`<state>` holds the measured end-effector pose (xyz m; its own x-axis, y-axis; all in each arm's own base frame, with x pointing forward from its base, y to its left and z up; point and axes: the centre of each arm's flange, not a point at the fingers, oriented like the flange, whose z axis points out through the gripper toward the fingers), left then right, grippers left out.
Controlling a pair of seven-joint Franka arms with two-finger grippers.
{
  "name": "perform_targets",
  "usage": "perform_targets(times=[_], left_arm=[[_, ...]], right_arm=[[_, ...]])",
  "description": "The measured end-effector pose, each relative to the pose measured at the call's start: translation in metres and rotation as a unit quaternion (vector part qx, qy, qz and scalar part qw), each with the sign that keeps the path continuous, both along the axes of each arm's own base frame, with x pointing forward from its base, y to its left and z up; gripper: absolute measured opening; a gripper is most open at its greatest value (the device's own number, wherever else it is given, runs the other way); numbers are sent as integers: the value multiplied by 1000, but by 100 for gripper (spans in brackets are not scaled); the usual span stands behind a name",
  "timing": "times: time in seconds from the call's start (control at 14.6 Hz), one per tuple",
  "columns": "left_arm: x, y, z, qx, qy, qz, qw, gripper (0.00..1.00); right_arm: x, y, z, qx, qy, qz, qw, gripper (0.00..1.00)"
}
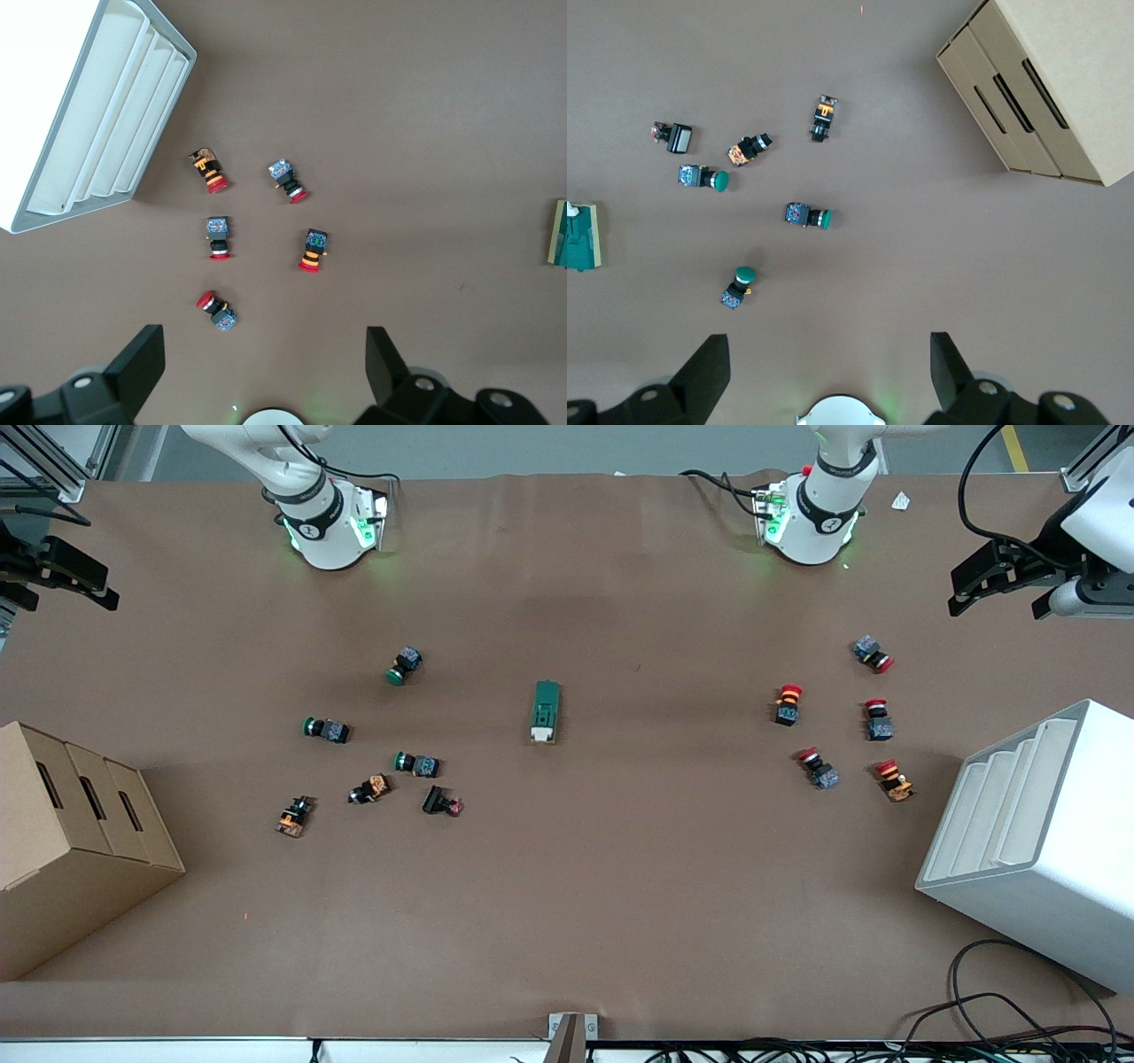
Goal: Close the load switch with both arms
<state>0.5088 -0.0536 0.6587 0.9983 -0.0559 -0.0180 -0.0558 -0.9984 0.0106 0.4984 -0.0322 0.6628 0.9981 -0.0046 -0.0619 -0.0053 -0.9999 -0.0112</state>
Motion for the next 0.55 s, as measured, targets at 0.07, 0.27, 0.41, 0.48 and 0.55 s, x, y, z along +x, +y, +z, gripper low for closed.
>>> perform_targets(times=[0.07,0.27,0.41,0.48,0.55], left_arm=[[0,0,0,0,0,0,1000,100],[0,1,0,0,0,1,1000,100],[0,3,1,0,-1,3,1000,100],[1,4,1,0,-2,4,1000,100],[1,5,1,-1,-2,5,1000,100]], right_arm=[[0,0,1,0,-2,0,1000,100],[1,1,3,0,-7,1,1000,100],[1,1,5,0,-9,1,1000,100],[1,1,8,0,-12,1,1000,100],[1,1,11,0,-16,1,1000,100]])
